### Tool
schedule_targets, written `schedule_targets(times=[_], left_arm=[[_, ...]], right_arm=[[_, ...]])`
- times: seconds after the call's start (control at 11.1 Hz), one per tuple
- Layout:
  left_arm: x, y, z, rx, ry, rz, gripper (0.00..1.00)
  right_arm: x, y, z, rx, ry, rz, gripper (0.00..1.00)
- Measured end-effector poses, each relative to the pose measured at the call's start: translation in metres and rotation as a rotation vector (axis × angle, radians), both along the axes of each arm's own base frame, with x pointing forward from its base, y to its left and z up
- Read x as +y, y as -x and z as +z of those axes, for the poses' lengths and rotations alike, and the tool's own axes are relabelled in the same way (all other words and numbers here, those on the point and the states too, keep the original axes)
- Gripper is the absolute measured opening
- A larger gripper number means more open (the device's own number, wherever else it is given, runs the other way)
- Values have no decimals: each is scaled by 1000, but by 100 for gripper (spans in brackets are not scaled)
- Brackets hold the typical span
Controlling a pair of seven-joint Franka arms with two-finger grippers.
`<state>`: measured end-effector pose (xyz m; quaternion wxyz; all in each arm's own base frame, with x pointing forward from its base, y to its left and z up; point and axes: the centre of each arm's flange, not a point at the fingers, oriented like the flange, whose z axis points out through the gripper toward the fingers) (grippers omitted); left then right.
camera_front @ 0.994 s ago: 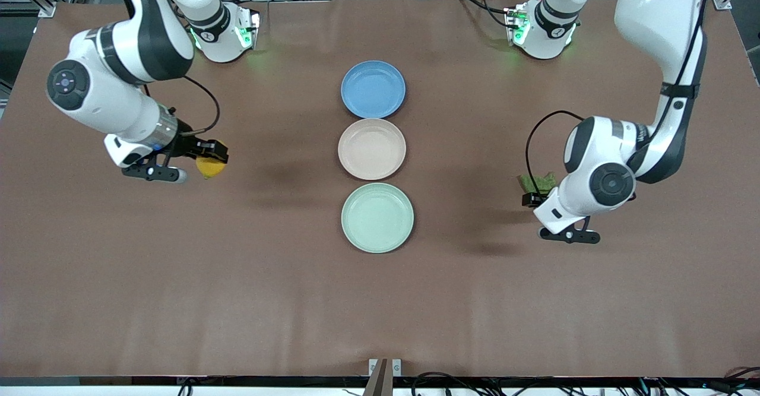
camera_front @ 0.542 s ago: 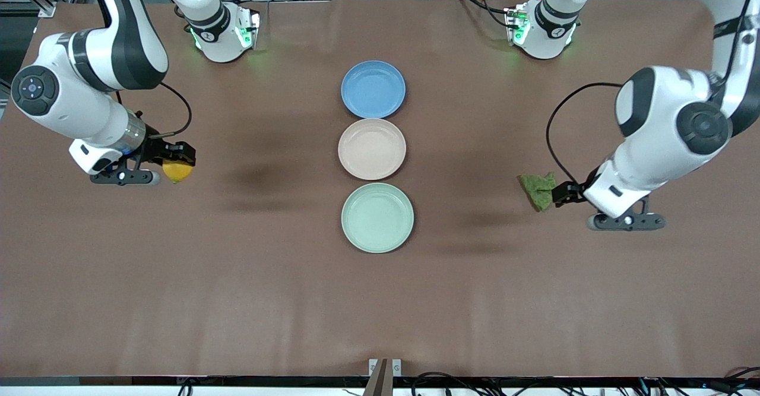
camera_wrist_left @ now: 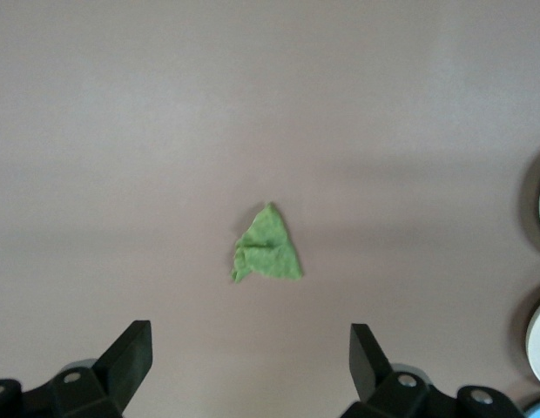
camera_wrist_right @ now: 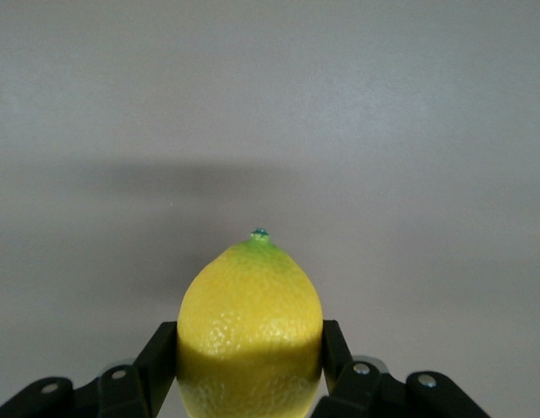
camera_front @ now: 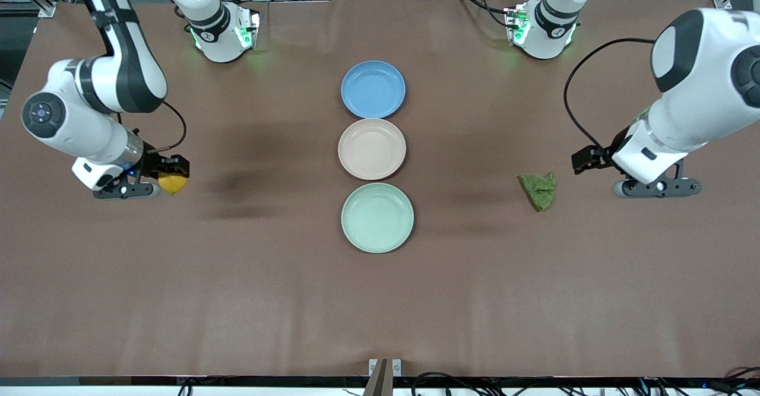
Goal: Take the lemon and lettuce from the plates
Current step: 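Open both grippers to release the lettuce and lemon on the table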
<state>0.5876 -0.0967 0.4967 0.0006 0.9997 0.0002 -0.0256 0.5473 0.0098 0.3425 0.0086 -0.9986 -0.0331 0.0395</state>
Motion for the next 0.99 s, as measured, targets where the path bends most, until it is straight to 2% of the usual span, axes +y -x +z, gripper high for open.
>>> schedule_targets(times=[0.18, 0.45, 0.72, 0.99], left_arm=[[15, 12, 11, 44, -9, 22, 100], [20, 34, 23, 54, -14, 27, 100], [23, 49, 47, 14, -12, 30, 100], [23, 47, 79, -86, 2, 32, 100]], right_arm=[[-1, 0, -39, -21, -5, 8, 71], [-6, 2, -90, -8, -4, 22, 71], [-11, 1, -119, -21, 2, 39, 71], [-16, 3, -139, -12, 0, 32, 71]])
